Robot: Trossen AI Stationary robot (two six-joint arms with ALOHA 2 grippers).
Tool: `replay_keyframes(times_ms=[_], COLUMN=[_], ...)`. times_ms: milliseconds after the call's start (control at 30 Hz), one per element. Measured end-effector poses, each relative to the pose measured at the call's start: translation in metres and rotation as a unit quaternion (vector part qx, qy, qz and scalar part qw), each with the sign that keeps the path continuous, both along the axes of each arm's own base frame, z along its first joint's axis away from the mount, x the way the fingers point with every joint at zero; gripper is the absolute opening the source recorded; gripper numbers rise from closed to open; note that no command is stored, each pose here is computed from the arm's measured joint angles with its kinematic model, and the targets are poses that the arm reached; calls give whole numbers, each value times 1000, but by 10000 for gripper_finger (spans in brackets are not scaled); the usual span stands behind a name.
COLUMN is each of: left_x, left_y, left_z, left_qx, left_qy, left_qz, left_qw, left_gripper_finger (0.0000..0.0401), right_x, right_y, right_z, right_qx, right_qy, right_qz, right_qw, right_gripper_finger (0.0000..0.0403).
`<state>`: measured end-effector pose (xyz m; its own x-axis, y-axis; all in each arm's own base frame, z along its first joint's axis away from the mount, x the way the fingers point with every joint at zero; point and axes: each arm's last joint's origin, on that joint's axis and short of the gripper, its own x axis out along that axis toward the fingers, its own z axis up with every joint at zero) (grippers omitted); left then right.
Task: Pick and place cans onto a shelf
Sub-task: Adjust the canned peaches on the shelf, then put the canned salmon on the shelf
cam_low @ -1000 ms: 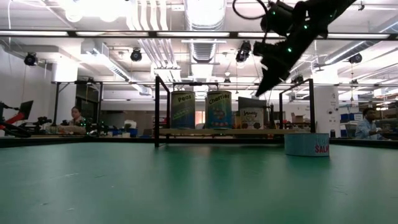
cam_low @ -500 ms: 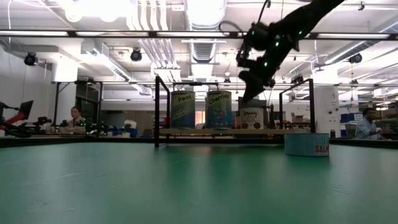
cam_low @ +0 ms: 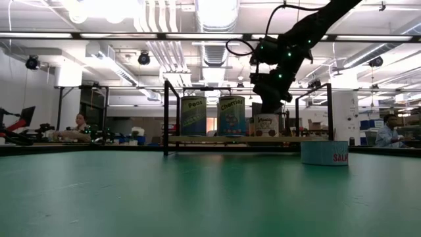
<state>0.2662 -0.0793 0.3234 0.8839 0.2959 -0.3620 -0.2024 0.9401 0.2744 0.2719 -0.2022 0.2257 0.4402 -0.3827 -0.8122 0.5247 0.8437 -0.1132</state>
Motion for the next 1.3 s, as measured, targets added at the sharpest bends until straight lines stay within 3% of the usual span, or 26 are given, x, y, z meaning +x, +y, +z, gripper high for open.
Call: replay_keyframes(times_ms=[600, 800, 933, 1067, 1300], left_x=[0, 0, 1, 1, 1], left_y=[0, 0, 0, -1, -1], left_z=[0, 1, 2, 3, 4], left_qx=[-1, -1, 6, 13, 21], left_qy=[-1, -4, -10, -11, -10], left_qz=[0, -1, -6, -10, -13], left_qw=[1000, 1000, 1000, 1000, 1000], left_gripper_finger=[8, 8, 8, 8, 8], right_x=[1, -5, -13, -19, -31], right_y=[7, 18, 46, 95, 190], right_z=[0, 30, 56, 75, 68], right_qx=[23, 15, 24, 63, 115], right_qy=[-9, -38, -68, -112, -132], right_qz=[15, 10, 22, 62, 134], right_qw=[1000, 999, 997, 990, 975], right_gripper_finger=[9, 9, 9, 9, 9])
